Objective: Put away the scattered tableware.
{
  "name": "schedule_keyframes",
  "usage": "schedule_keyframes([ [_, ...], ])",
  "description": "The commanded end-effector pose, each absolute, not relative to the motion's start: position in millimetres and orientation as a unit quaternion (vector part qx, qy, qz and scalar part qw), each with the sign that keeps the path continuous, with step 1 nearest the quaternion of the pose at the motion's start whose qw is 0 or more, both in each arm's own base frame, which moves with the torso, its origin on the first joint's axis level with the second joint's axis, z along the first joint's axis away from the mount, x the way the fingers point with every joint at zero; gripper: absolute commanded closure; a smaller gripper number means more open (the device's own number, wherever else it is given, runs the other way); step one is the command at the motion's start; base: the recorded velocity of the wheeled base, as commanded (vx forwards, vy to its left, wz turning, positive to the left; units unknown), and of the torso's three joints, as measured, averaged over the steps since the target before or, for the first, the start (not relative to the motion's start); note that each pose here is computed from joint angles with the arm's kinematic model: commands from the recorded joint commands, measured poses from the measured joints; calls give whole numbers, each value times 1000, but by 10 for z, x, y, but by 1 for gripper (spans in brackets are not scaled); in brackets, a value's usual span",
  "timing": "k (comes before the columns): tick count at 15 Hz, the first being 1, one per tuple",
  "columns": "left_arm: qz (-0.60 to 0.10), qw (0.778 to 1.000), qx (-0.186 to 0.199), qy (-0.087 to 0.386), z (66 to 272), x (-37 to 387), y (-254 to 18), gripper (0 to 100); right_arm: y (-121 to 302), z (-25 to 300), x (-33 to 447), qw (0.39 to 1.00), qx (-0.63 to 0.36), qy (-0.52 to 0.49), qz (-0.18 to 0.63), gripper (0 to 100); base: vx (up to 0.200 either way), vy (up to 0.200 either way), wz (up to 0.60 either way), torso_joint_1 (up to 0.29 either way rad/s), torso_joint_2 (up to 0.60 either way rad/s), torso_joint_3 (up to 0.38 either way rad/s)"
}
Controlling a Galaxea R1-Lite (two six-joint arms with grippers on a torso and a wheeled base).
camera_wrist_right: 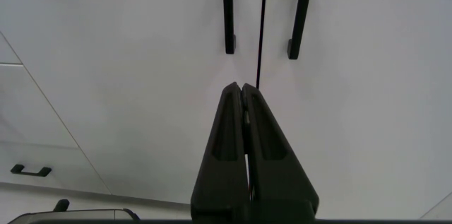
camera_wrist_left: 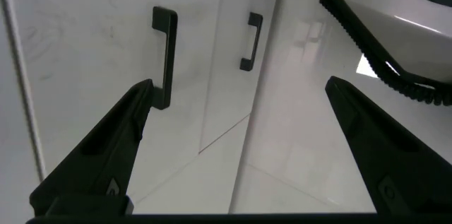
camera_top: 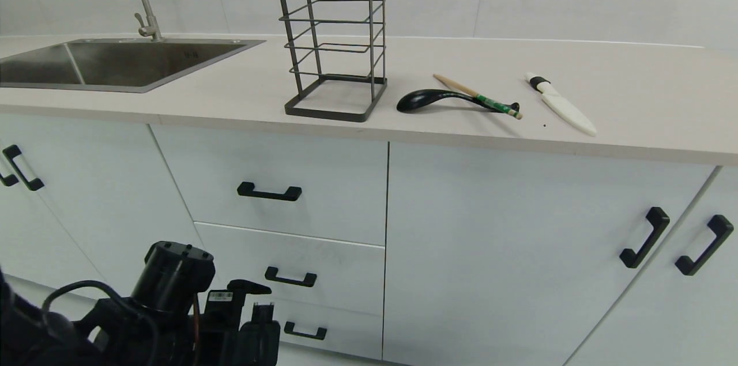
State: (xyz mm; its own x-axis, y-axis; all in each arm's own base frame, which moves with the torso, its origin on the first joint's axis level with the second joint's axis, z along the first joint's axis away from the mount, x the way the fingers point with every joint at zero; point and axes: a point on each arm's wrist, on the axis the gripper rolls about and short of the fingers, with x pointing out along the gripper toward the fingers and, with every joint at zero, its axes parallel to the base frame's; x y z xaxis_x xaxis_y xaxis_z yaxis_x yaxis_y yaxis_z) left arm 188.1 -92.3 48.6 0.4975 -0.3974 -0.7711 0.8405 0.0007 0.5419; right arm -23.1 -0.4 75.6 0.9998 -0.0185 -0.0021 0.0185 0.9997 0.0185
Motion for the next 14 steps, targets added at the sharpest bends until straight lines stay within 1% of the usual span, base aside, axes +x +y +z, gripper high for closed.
schedule_keyframes([
  [1,-470,662,534,238,191,1995,-972,0,-4,757,-230,1000,9,1,-9,100,0,0,0,0,0,0],
  [2,-468,663,534,238,171,2014,-977,0,-4,757,-230,1000,9,1,-9,100,0,0,0,0,0,0],
  [5,-440,680,533,242,37,2183,-898,0,-4,757,-230,1000,9,1,-9,100,0,0,0,0,0,0],
  [7,-434,685,533,240,-31,2238,-892,0,-4,753,-229,1000,9,2,-9,100,0,0,0,0,0,0],
  [9,-433,688,534,235,-64,2282,-913,0,-4,757,-230,1000,9,1,-9,100,0,0,0,0,0,0],
  [10,-431,690,537,224,-128,2381,-972,0,-4,753,-229,1000,9,2,-9,100,0,0,0,0,0,0],
  [14,-429,692,538,218,-222,2514,-1029,0,-4,757,-230,1000,9,1,-9,100,0,0,0,0,0,0],
])
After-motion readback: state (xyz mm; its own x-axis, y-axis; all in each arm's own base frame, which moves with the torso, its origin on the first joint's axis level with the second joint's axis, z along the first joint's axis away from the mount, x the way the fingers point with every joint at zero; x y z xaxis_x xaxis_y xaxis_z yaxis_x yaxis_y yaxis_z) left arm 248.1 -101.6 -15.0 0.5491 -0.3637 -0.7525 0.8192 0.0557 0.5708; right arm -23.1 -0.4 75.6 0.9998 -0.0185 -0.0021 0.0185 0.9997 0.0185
